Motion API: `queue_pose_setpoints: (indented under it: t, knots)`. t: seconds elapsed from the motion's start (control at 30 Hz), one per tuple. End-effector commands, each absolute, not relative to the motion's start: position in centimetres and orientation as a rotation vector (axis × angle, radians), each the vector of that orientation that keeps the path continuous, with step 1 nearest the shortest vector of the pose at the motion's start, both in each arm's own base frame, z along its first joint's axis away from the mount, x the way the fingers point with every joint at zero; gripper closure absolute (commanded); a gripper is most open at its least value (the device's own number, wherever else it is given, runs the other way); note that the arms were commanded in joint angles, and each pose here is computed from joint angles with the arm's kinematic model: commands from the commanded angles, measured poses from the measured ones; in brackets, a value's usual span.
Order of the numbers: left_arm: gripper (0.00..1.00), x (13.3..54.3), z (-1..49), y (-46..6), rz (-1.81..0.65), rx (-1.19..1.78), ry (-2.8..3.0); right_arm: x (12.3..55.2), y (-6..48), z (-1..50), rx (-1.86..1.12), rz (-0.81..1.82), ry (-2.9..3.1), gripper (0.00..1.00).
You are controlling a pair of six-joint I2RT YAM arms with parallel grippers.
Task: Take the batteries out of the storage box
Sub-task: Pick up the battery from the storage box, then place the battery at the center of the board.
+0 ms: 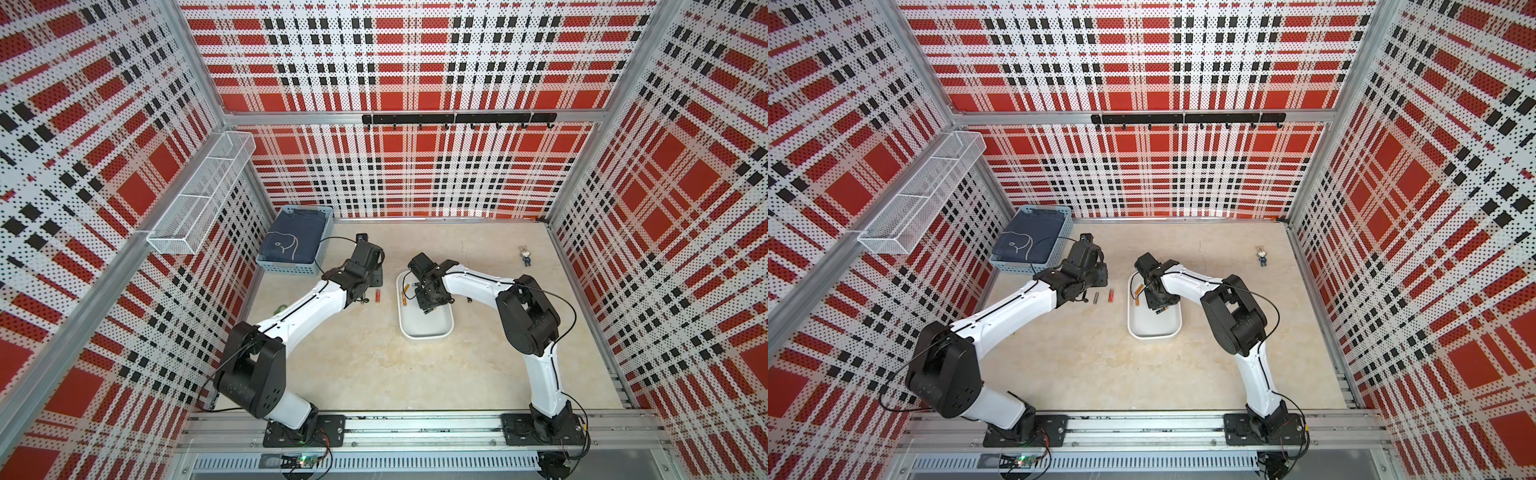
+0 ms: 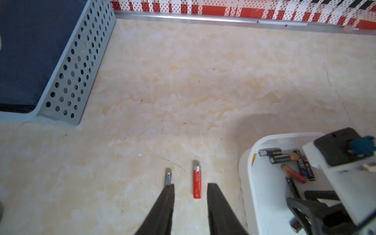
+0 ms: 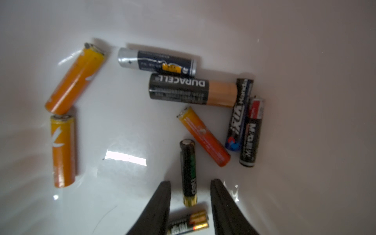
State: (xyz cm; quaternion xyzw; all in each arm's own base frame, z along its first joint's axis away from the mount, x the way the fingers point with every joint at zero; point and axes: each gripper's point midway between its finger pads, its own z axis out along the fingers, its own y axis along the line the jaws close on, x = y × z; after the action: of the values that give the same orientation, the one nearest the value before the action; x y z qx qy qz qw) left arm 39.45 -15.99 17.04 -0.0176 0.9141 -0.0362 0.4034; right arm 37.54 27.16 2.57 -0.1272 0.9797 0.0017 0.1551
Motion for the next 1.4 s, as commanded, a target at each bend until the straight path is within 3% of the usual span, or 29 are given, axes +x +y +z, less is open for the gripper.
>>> queue_pose_setpoints:
  t: [0.0, 0.1, 0.27, 0.43, 0.6, 0.77, 1.0, 1.2, 1.37]
  knots:
    - [0.66, 38.7, 18.0, -16.4, -0.076, -0.068, 2.274, 37.8, 27.2, 1.0, -0.352, -0.042, 2.814, 0.62]
    - [0.66, 38.4, 17.6, -16.9, -0.077, -0.058, 2.275, 38.0, 27.1, 0.7, -0.351, -0.062, 2.812, 0.67]
    - [0.65, 38.5, 17.2, -16.9, -0.053, -0.064, 2.275, 38.1, 27.3, 1.0, -0.341, -0.042, 2.803, 0.84]
    - [0.66, 38.6, 17.9, -16.3, -0.034, -0.105, 2.233, 38.3, 28.4, 4.1, -0.316, 0.076, 2.761, 0.96]
    - [0.66, 38.7, 18.8, -16.0, -0.045, -0.153, 2.188, 38.3, 29.8, 8.7, -0.265, 0.363, 2.692, 0.97]
    - [0.67, 38.6, 19.4, -16.8, -0.092, -0.15, 2.135, 38.8, 28.1, 13.4, -0.214, 0.435, 2.595, 0.97]
    - [0.67, 38.1, 18.5, -24.1, -0.092, 0.158, 2.166, 39.6, 17.8, 16.4, -0.003, 0.234, 2.528, 0.96]
    - [0.66, 36.6, 16.5, -31.1, -0.152, 0.46, 2.186, 39.1, 7.2, 11.3, 0.175, -0.005, 2.611, 0.96]
    - [0.67, 35.9, 13.9, -33.7, -0.165, 0.571, 2.224, 39.1, 5.6, 7.5, 0.162, -0.078, 2.684, 0.96]
